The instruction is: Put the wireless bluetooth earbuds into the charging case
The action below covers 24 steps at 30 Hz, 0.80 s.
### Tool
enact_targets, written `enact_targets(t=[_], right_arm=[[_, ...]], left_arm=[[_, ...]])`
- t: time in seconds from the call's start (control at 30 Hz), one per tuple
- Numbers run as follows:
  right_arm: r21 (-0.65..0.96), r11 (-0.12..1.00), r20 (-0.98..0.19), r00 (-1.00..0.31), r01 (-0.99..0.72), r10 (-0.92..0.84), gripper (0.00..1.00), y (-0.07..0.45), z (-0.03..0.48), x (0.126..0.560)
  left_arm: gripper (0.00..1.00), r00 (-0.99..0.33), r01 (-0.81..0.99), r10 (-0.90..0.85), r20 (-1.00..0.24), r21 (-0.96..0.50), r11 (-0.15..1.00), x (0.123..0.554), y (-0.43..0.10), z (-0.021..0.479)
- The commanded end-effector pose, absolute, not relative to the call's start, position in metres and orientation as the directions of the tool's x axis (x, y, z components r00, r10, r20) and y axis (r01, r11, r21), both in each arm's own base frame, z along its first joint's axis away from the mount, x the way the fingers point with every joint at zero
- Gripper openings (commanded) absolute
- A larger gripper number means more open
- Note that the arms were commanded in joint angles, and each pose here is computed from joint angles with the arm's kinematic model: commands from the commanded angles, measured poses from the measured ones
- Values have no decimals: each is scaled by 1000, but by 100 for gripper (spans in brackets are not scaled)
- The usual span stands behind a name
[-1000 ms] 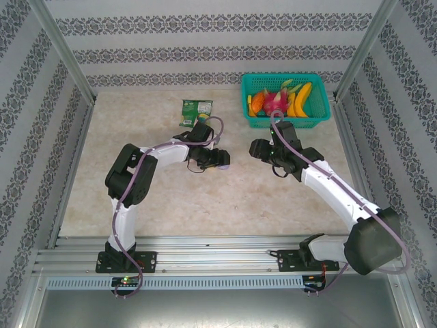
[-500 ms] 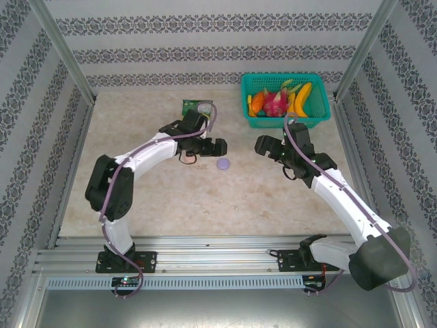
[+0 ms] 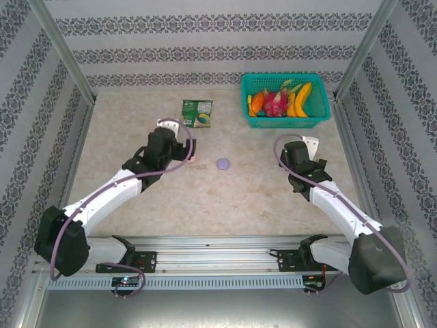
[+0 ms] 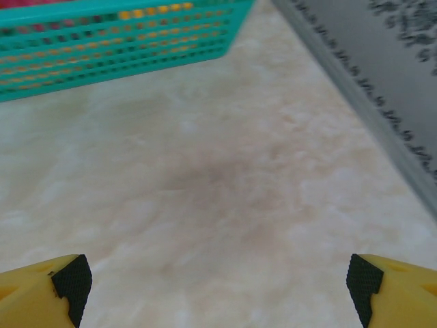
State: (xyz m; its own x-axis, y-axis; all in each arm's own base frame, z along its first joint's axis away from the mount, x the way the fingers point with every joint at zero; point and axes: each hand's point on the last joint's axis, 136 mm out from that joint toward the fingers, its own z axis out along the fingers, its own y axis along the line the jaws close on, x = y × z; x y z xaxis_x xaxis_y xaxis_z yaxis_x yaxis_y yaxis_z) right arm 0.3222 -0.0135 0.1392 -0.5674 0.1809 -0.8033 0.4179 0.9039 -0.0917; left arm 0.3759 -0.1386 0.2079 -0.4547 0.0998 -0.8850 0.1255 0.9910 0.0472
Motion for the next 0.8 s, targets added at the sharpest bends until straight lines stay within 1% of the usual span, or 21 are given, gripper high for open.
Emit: enact_targets(t=[0.0, 0.1, 0.27, 0.4, 0.5, 0.6, 0.67, 0.77], right_arm=[[-122, 867, -848, -504, 483, 162, 98, -37, 147, 331], [-115, 876, -873, -469, 469, 137, 98, -40, 149, 341], [-164, 878, -884, -462, 450, 72, 98, -44, 137, 352], [-175, 887, -894, -447, 428, 40, 98, -45, 125, 358], [-163, 900, -912, -409, 405, 19, 98, -42, 125, 364], [-115, 916, -949, -315, 384, 12, 98, -38, 135, 369], [-82, 934, -966, -260, 348, 12, 98, -33, 137, 373], [-66, 961, -975, -223, 269, -4, 98, -21, 125, 376]], left_arm=[[100, -307, -18, 195, -931, 210, 977, 387, -106, 235], [100, -339, -57, 246, -908, 280, 958, 383, -88, 217], [100, -316, -90, 208, -926, 247, 965, 377, -62, 196], [100, -336, -122, 163, -928, 215, 969, 374, -38, 173], [100, -334, -126, 124, -934, 174, 977, 373, -22, 160], [100, -315, -138, 108, -943, 158, 978, 371, -8, 155], [100, -301, -149, 86, -950, 136, 979, 370, 1, 153], [100, -282, -149, 58, -958, 103, 983, 370, 10, 150]])
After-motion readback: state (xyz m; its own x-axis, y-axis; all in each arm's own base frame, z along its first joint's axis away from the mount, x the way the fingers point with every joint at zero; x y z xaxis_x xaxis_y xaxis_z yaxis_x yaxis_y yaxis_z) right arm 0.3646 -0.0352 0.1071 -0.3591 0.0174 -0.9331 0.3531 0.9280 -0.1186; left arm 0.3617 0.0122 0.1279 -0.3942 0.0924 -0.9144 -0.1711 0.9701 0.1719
